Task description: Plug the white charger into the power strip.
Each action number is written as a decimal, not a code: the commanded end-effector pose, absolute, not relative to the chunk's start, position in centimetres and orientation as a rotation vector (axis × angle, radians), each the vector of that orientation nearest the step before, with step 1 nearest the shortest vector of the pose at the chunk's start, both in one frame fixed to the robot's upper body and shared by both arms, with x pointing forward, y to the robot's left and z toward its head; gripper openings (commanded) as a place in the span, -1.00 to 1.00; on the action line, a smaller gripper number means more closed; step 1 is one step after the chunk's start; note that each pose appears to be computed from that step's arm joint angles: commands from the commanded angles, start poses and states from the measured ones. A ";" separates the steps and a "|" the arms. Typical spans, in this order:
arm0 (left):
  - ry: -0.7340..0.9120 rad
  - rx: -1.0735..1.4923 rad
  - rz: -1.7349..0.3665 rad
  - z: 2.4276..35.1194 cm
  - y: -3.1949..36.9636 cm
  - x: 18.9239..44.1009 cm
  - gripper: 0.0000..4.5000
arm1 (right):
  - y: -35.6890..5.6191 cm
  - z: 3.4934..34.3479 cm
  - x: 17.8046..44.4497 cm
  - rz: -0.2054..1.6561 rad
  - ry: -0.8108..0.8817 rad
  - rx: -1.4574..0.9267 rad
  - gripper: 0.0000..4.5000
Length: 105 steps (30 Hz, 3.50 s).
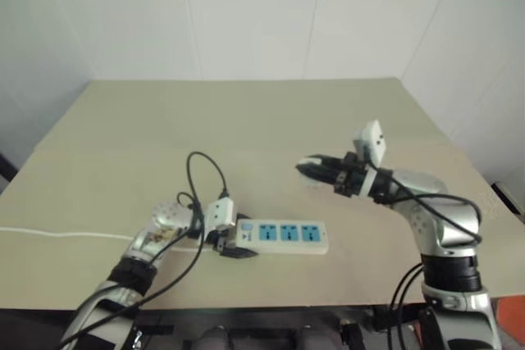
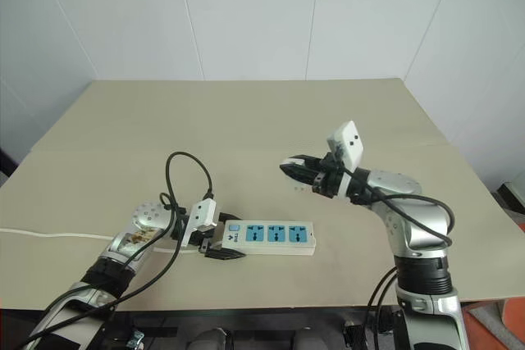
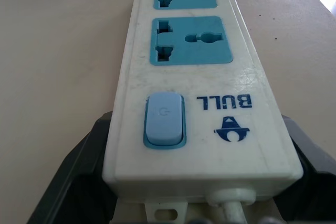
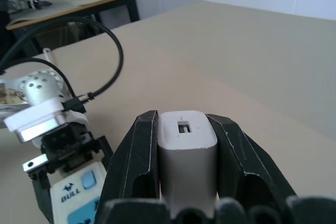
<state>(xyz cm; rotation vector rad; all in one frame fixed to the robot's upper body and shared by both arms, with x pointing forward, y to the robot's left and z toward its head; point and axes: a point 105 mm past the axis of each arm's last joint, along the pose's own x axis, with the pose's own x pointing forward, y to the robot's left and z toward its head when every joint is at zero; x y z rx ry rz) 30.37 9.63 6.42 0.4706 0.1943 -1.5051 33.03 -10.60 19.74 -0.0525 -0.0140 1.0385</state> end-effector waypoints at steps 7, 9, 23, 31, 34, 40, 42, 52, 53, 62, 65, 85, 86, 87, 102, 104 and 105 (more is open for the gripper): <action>0.264 0.513 -1.470 5.6 10.9 30.4 0.48 | -8.0 18.7 32.3 1.122 -0.159 -0.132 -0.49; 0.264 0.512 -1.472 5.6 10.8 30.4 0.48 | -7.6 18.1 31.8 1.159 -0.159 -0.133 -0.49; 0.263 0.492 -1.474 5.5 10.5 30.1 0.48 | -5.1 15.5 29.9 1.314 -0.152 -0.123 -0.49; 0.268 0.489 -1.465 5.4 10.7 29.9 0.48 | -4.1 15.1 29.6 1.346 -0.160 -0.100 -0.49; 0.268 0.486 -1.464 5.4 10.6 29.8 0.48 | -4.1 14.6 29.5 1.348 -0.154 -0.101 -0.49; 0.272 0.478 -1.466 5.2 10.5 29.5 0.48 | -4.1 13.8 29.5 1.348 -0.140 -0.108 -0.49; 0.274 0.476 -1.465 5.2 10.5 29.5 0.48 | -4.0 13.5 29.6 1.350 -0.134 -0.109 -0.49; 0.274 0.475 -1.454 5.1 10.6 29.5 0.48 | -3.3 12.6 29.6 1.370 -0.124 -0.114 -0.49; 0.274 0.474 -1.455 5.1 10.6 29.4 0.48 | -3.3 12.6 29.6 1.371 -0.123 -0.114 -0.49; 0.275 0.472 -1.454 5.1 10.6 29.3 0.48 | -3.2 11.6 29.6 1.370 -0.103 -0.125 -0.49; 0.276 0.475 -1.453 5.1 10.7 29.3 0.48 | -3.4 11.4 29.6 1.365 -0.101 -0.131 -0.49; 0.283 0.487 -1.442 5.3 11.4 29.4 0.48 | -6.6 10.7 31.3 1.317 -0.067 -0.204 -0.49; 0.282 0.487 -1.441 5.3 11.4 29.4 0.48 | -6.8 10.7 31.3 1.316 -0.065 -0.210 -0.49; 0.282 0.487 -1.441 5.3 11.4 29.4 0.48 | -7.0 10.7 31.4 1.314 -0.063 -0.215 -0.49; 0.281 0.492 -1.435 5.4 11.5 29.4 0.48 | -9.5 10.1 32.0 1.288 -0.019 -0.272 -0.49; 0.282 0.493 -1.434 5.4 11.6 29.4 0.48 | -9.5 10.2 32.0 1.289 -0.020 -0.274 -0.49; 0.282 0.494 -1.434 5.5 11.6 29.4 0.48 | -9.4 10.2 32.0 1.290 -0.021 -0.275 -0.49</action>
